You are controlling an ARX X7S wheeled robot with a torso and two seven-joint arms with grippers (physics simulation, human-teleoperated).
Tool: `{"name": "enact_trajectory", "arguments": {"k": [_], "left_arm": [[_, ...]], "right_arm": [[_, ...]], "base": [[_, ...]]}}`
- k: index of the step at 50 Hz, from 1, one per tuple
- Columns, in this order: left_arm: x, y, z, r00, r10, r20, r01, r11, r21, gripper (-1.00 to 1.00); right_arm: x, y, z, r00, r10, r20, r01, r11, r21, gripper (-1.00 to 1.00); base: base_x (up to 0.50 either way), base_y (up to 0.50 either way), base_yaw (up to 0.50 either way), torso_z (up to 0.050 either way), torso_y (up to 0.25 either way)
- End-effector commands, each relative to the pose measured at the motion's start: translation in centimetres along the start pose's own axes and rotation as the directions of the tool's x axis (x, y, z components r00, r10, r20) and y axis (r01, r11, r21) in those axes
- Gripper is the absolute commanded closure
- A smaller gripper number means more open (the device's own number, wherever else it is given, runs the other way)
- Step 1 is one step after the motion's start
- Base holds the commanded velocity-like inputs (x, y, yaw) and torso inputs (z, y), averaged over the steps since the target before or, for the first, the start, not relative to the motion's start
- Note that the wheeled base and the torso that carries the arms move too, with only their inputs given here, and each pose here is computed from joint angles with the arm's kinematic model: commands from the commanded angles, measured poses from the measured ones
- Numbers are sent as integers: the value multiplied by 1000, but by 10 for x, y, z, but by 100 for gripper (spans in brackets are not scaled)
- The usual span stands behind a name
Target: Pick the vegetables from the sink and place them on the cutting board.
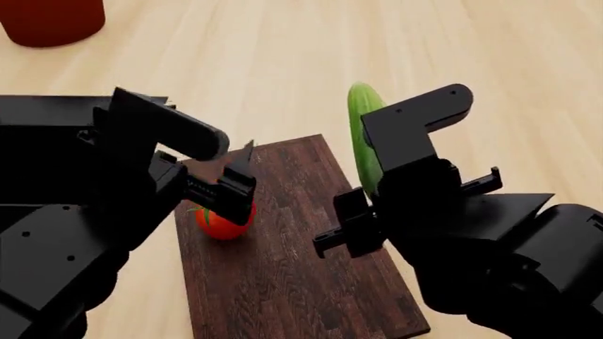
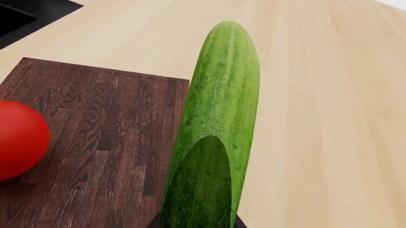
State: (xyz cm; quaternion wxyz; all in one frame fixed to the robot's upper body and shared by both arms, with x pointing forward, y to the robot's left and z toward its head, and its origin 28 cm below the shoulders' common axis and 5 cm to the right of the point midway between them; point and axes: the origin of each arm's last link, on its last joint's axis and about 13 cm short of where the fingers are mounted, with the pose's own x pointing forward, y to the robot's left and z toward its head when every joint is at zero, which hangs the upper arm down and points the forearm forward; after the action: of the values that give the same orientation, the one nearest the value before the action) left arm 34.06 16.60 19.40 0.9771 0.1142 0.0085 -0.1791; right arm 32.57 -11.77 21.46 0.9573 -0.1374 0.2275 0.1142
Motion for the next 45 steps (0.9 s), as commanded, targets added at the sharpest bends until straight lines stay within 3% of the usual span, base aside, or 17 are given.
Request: {"name": "enact_trajectory", "arguments": {"k": [1,5,17,45], "left_arm": [[-7,15,19,984,152,97,-145,987,-74,-100],[-7,19,21,979,175,109,-165,982,-96,-100],[-14,26,28,954,255,156,-235,963,-135,-100],[-14,26,22,949,277,149,-261,958,-121,-100]], "right_arm": [[-19,3,14,993,78,-93,-79,997,-11,100],[-22,5,17,977,144,-154,-146,989,1,100],[-19,15,16,941,211,-265,-214,977,18,100],[-9,19,5,917,232,-324,-235,972,28,100]], "base": [[0,0,0,0,0],[0,0,0,0,0],[0,0,0,0,0],[0,0,0,0,0]]}}
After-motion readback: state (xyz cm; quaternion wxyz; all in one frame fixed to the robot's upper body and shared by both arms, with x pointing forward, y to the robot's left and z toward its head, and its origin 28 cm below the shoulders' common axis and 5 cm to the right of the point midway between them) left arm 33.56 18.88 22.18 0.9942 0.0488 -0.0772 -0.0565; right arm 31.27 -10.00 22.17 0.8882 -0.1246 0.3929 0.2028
